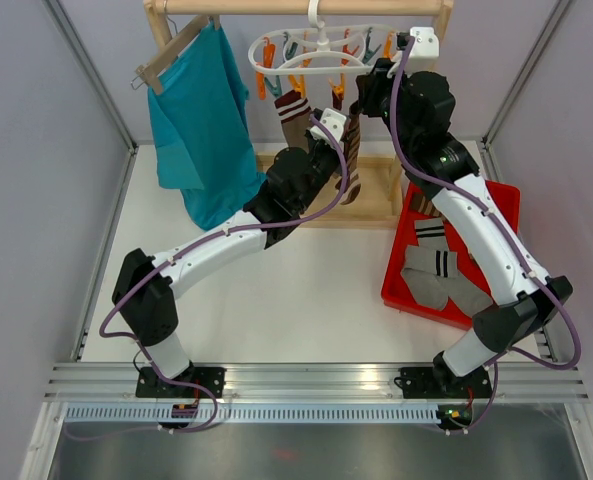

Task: Clip the socks to the hanger
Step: Clamp the sock onto the hanger.

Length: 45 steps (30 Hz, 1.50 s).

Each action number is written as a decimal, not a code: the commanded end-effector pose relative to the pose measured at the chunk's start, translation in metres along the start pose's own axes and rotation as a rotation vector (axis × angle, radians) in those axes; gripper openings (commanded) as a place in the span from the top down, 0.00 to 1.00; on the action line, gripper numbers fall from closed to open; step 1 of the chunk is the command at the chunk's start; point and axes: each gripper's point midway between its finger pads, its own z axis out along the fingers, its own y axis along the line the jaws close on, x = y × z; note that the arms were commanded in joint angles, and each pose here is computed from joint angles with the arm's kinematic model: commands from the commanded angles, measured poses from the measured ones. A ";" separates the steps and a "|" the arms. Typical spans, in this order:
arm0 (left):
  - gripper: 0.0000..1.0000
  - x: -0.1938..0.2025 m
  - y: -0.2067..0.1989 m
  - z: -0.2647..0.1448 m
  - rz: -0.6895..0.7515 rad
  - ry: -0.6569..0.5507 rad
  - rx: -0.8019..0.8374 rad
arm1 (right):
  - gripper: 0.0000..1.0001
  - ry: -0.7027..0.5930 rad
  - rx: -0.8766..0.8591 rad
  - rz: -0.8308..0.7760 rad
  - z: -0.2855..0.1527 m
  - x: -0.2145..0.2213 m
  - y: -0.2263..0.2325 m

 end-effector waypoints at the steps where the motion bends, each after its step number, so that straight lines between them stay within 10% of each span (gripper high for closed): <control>1: 0.98 -0.029 0.006 0.004 -0.028 -0.066 -0.024 | 1.00 -0.007 0.069 0.011 0.001 0.002 -0.012; 45: 0.98 -0.038 0.000 0.010 -0.019 -0.110 0.012 | 1.00 -0.019 0.092 0.028 0.007 0.013 -0.012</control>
